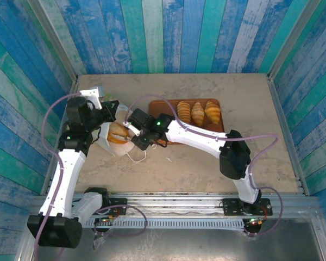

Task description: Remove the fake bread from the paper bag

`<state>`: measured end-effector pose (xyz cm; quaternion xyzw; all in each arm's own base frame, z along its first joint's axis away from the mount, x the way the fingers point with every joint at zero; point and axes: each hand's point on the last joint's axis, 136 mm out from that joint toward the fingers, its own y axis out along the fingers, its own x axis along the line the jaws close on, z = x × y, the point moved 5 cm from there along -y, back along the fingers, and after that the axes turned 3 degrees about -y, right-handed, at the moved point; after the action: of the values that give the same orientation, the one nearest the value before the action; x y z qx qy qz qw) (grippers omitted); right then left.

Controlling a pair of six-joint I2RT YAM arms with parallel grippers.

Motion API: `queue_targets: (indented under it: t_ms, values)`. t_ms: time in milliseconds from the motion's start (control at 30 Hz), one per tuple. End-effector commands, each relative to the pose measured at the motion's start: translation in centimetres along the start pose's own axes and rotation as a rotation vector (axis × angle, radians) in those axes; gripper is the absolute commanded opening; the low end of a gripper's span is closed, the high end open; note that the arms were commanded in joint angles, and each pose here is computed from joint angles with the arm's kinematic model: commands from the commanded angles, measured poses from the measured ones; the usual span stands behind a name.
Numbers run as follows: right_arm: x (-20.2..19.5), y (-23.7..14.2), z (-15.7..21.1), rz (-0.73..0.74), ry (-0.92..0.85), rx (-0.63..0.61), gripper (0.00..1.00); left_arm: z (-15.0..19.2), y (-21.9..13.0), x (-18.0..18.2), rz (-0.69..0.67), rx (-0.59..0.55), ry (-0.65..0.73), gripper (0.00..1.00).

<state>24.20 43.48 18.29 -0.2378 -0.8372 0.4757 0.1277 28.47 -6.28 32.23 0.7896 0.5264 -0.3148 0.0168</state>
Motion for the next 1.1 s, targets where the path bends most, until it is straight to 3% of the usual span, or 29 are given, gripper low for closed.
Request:
queue_targets:
  t_ms: [0, 300, 733, 1067]
  values:
    - [0.7, 0.2, -0.1, -0.073, 0.03, 0.04, 0.53, -0.5, -0.6, -0.5, 0.009, -0.032, 0.017, 0.0]
    - [-0.1, 2.2, 0.2, -0.039, 0.04, 0.11, 0.54, -0.5, -0.4, -0.5, 0.013, -0.029, 0.017, 0.0]
    - [-1.0, 2.8, -0.5, 0.043, 0.035, 0.114, 0.56, -0.4, -0.4, -0.4, 0.01, -0.024, 0.022, 0.0]
    - [-0.1, 3.4, -0.5, -0.041, -0.004, 0.143, 0.54, -0.5, -0.4, -0.4, 0.01, -0.026, 0.019, 0.0]
